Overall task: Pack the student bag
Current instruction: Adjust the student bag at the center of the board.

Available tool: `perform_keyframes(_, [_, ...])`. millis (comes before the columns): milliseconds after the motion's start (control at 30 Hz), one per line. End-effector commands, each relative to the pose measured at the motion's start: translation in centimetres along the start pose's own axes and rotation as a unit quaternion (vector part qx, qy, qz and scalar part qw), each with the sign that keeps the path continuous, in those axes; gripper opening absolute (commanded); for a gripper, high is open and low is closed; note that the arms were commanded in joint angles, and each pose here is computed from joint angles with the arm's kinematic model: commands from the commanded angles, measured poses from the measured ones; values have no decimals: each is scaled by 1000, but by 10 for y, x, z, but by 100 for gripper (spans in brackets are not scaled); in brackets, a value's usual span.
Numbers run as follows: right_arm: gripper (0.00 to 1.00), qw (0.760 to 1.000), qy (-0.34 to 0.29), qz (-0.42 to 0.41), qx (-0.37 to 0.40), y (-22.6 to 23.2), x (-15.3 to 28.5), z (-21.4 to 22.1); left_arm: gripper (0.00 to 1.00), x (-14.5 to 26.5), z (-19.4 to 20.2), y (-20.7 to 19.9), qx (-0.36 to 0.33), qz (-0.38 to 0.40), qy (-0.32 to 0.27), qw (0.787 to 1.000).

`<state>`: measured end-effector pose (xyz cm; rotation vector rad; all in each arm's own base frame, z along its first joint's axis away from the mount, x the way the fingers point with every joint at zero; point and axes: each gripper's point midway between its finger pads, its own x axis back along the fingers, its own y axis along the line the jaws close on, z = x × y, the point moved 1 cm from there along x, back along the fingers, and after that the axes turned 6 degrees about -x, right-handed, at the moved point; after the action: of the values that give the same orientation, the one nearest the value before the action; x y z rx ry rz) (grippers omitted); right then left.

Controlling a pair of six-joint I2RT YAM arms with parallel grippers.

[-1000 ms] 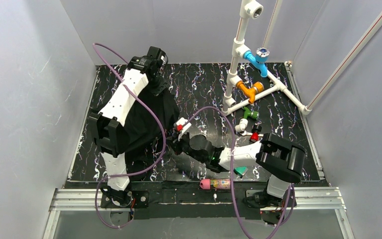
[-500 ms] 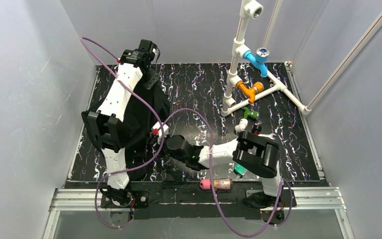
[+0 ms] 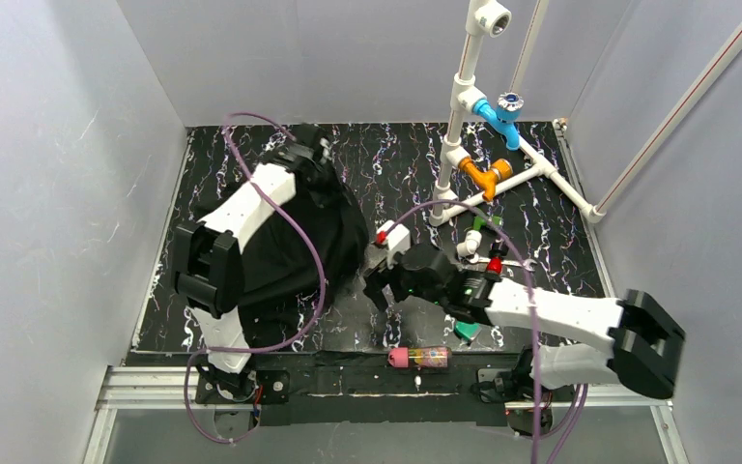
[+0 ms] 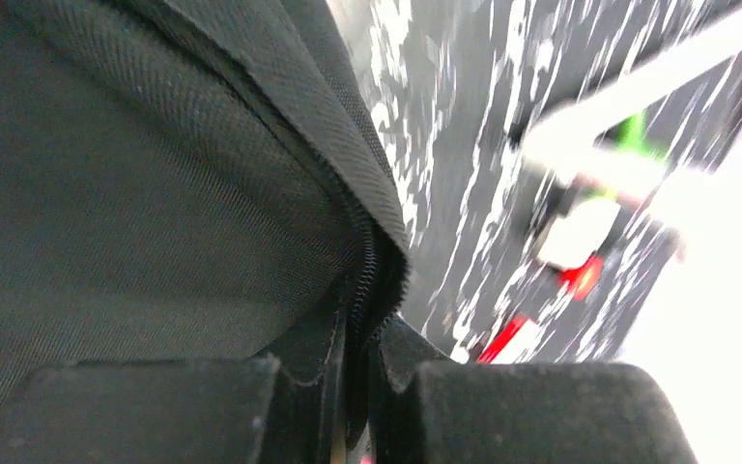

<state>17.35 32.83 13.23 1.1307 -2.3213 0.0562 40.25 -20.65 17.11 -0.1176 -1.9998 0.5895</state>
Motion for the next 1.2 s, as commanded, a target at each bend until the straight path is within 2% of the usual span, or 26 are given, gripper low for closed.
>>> perform_keyframes(0, [95,1000,16,21,8,-16,41,-4,1,36,72,-64,-192,158,48,967])
perform_keyframes(100, [96,1000,1,31,0,-15,56,-29,5,41,117,-58,-234,175,100,951])
perform_keyframes(233, [97,997,-58,53,-23,-16,72,-79,10,45,184,-41,-280,188,167,927])
perform_keyframes(267, [97,995,-62,68,-29,-19,73,-87,13,48,200,-39,-288,195,177,921])
perform_keyframes(333, [96,993,-74,78,-38,-22,73,-102,28,52,212,-31,-282,195,179,922])
perform_keyframes(433, [98,991,-85,91,-57,-30,70,-118,58,68,199,-20,-287,175,124,933])
perform_keyframes(533, [98,988,-101,95,-69,-34,66,-134,67,90,178,-14,-282,164,89,941])
perform_keyframes(633, [98,983,-98,120,-95,-42,50,-155,86,113,166,2,-263,158,77,949])
perform_keyframes(767, [98,979,-76,131,-138,-38,10,-167,86,143,145,43,-231,109,33,966])
perform_keyframes(900, [98,973,-41,122,-192,-26,-42,-165,84,176,112,96,-166,-40,-75,982])
perform_keyframes(967, [98,962,-36,132,-234,-25,-67,-161,86,198,95,127,-126,-126,-147,973])
perform_keyframes(1033, [98,947,-22,137,-291,-23,-92,-151,92,219,83,154,-89,-192,-214,954])
perform_keyframes(1100, [98,934,-2,118,-336,-15,-110,-143,96,230,76,170,-74,-231,-254,936])
perform_keyframes(1167, [97,933,-9,28,-358,7,-120,-147,96,228,73,172,-97,-237,-256,932])
